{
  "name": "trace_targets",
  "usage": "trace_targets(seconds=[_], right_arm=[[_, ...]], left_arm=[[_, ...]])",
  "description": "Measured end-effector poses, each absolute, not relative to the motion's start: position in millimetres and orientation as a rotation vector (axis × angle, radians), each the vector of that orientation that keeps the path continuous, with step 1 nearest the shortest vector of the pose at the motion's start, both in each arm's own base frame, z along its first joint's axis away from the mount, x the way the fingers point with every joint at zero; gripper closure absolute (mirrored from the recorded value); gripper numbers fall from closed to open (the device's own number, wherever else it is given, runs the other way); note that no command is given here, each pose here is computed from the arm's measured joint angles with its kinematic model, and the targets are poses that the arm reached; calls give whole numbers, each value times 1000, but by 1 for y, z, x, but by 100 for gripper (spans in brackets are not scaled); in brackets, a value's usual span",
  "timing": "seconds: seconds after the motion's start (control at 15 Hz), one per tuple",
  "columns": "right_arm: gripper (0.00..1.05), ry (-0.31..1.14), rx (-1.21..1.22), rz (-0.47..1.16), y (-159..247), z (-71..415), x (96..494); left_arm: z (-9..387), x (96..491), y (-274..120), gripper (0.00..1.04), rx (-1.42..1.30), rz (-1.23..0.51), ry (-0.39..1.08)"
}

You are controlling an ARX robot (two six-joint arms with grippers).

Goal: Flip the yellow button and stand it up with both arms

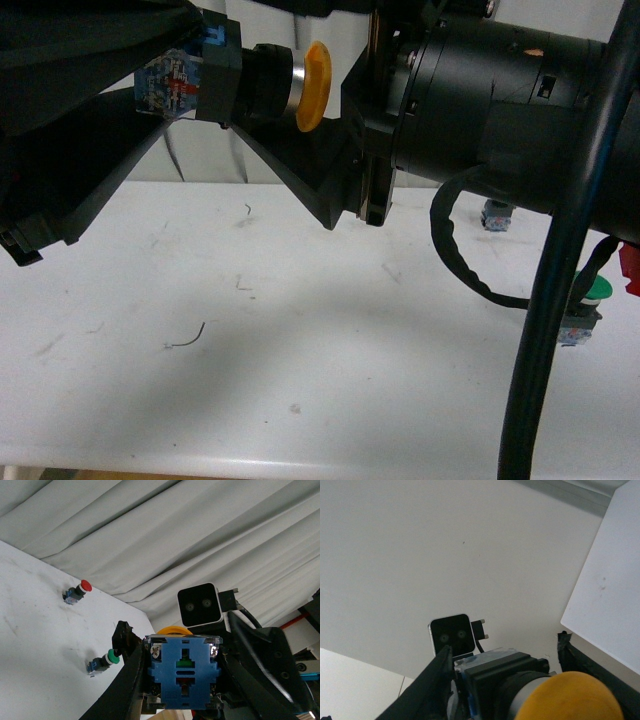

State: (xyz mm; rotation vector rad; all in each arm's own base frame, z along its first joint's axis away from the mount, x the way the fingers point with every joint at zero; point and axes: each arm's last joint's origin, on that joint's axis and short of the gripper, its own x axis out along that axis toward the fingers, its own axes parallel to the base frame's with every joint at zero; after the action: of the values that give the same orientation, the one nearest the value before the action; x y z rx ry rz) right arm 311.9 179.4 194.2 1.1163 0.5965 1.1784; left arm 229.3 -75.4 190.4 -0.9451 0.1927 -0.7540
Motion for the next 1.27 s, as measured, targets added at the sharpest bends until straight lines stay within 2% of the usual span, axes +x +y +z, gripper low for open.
trace_targets(seconds=[0.13, 0.27, 0.67, 0.74, 1.14, 1.27], right_arm=[[54, 623, 1151, 1158, 179, 190, 314], [64, 632, 1167, 1160, 179, 191, 314], [65, 639, 1164, 1164, 177, 191, 315], [65, 640, 1163, 1165, 177, 191, 315], [68, 648, 1160, 1169, 177, 190, 315], [68, 645, 1161, 1165, 175, 190, 316]], left_arm=[[190, 229, -75, 70, -955, -751, 201], [189, 230, -76, 71, -988, -753, 216], [188, 229, -77, 71, -997, -749, 224], [188, 229, -77, 65, -999, -748, 225], [186, 229, -77, 5, -969, -740, 224], [184, 229, -75, 7, -971, -727, 226]])
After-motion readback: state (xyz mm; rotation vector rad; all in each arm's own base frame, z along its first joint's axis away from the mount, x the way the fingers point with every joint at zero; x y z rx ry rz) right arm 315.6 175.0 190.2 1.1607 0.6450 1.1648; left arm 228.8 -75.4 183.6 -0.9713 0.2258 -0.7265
